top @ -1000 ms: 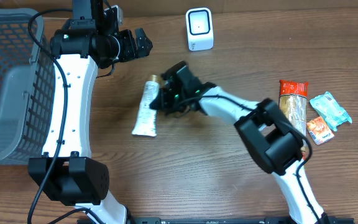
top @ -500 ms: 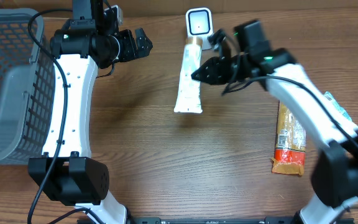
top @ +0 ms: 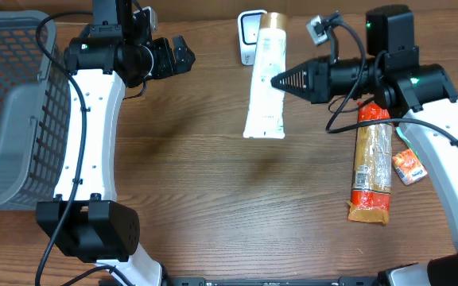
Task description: Scan the item barcode
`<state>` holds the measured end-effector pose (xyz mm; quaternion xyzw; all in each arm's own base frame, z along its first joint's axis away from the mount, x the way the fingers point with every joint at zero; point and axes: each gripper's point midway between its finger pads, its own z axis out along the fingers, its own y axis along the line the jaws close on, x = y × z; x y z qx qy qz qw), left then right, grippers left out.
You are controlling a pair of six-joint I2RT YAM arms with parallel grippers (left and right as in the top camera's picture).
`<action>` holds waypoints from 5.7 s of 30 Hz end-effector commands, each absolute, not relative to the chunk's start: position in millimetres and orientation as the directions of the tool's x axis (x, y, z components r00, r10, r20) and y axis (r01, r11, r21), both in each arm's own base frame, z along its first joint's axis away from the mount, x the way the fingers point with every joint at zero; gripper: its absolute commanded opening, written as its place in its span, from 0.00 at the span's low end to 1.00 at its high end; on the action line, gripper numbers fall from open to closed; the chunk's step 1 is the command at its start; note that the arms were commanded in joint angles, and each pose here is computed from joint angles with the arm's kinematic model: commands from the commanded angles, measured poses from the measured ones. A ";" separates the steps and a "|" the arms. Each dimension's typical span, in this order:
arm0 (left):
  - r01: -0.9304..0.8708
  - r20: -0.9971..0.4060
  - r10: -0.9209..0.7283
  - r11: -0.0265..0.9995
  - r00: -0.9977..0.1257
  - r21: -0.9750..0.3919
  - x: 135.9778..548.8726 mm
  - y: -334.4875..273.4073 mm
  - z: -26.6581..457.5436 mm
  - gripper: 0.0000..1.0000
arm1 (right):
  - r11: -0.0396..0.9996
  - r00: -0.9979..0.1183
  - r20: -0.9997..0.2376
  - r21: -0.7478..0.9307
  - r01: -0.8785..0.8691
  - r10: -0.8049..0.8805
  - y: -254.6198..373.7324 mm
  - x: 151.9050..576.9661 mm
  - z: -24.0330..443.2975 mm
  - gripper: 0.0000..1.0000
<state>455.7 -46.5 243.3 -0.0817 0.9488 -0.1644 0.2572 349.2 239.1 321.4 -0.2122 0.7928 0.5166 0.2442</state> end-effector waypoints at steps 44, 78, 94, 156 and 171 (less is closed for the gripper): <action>-0.050 -0.472 -0.219 0.937 -0.854 -0.345 456.6 -47.4 244.1 0.99 | 0.441 -0.364 -0.347 -0.871 -0.217 -0.864 225.0 613.5 157.1 0.04; -0.050 -0.472 -0.219 0.937 -0.854 -0.345 456.6 -47.4 244.1 1.00 | 0.903 -0.912 -0.314 0.252 -0.347 -0.262 199.0 360.9 231.7 0.04; -0.050 -0.472 -0.219 0.937 -0.854 -0.345 456.6 -47.4 244.1 1.00 | 0.995 -0.995 0.029 -0.010 0.097 0.097 58.8 328.2 79.1 0.29; -0.050 -0.472 -0.219 0.937 -0.854 -0.345 456.6 -47.4 244.1 1.00 | 0.952 0.084 -0.949 0.303 -0.033 0.305 -1.1 241.3 239.7 1.00; -0.050 -0.472 -0.219 0.937 -0.854 -0.345 456.6 -47.4 244.1 1.00 | 0.950 -0.033 -0.951 0.307 -0.048 0.306 8.1 246.3 171.4 1.00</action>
